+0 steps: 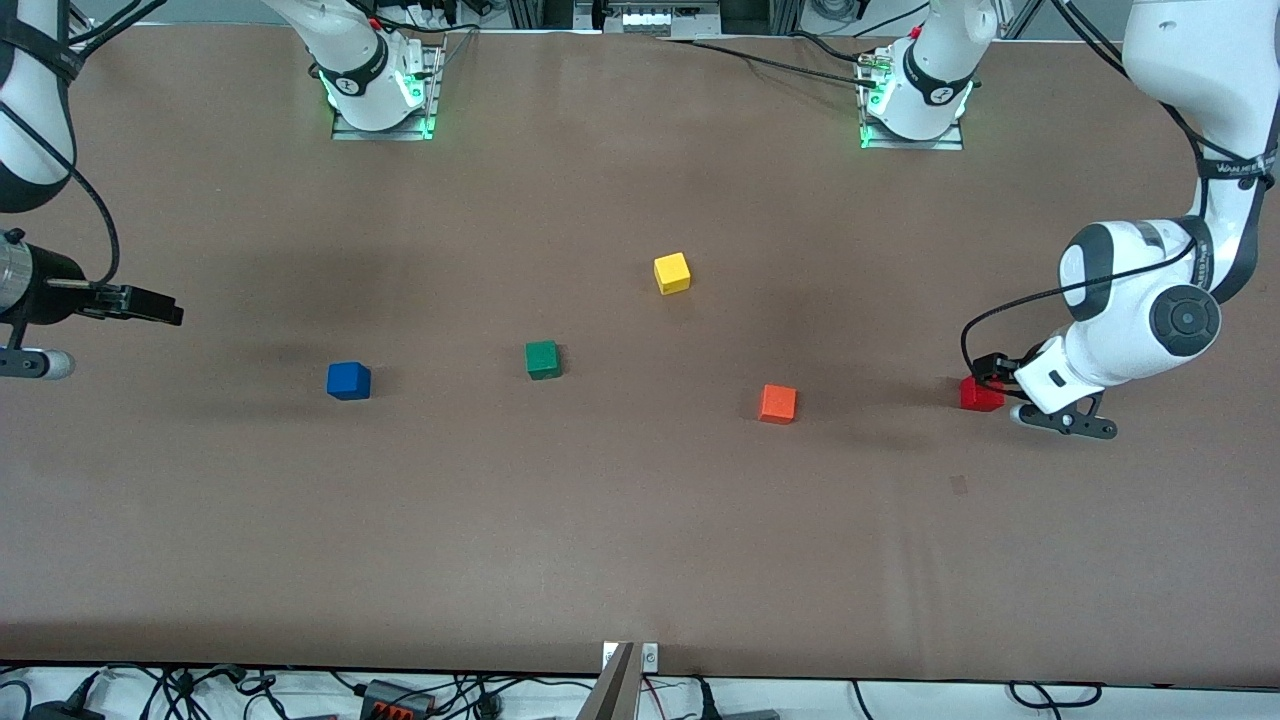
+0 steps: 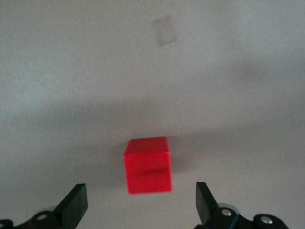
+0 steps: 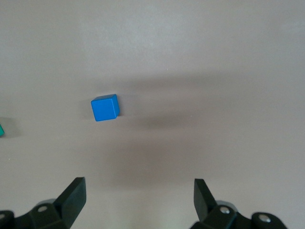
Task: Pass red block to right arm, stack on blue
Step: 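Lower the left gripper onto the red cube while the right gripper advances, then close the left gripper on the red cube and lift it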
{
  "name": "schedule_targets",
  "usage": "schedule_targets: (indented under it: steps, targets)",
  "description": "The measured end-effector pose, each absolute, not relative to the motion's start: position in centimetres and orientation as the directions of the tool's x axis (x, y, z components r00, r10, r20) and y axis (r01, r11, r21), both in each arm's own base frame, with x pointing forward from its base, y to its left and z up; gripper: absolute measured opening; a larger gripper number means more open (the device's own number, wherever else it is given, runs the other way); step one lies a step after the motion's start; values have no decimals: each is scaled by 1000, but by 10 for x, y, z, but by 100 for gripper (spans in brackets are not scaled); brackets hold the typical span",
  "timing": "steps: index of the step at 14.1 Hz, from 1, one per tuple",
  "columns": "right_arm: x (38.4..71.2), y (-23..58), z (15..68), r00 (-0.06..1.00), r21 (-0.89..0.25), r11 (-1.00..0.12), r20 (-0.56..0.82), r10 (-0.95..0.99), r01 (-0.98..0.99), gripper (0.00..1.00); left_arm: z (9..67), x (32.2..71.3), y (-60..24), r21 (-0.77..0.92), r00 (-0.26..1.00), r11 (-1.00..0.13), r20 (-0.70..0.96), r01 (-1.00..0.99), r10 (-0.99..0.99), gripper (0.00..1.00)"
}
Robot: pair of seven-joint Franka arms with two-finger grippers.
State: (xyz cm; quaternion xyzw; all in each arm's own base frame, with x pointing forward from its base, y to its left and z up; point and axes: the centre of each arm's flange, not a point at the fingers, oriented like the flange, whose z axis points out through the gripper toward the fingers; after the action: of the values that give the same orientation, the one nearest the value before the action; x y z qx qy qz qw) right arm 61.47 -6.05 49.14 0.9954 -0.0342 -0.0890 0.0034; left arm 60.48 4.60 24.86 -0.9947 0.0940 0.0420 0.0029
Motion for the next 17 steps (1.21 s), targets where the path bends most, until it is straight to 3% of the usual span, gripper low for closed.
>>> schedule_targets:
  steps: [10,13,14,17]
  targets:
    - [620,-30,457,972,0,-1000,-235,-25,-26,100,202,597,48,11,972,-975,-78,-220,-221,100]
    - [622,10,440,965,-137,-990,-262,4,-33,100,196,595,47,11,972,-975,-74,-222,-222,100]
    - [623,25,433,962,-195,-980,-273,12,-43,100,192,594,47,12,972,-975,-76,-222,-222,95]
    - [629,59,410,951,-369,-923,-308,16,-104,100,183,592,47,14,972,-975,-80,-223,-223,63]
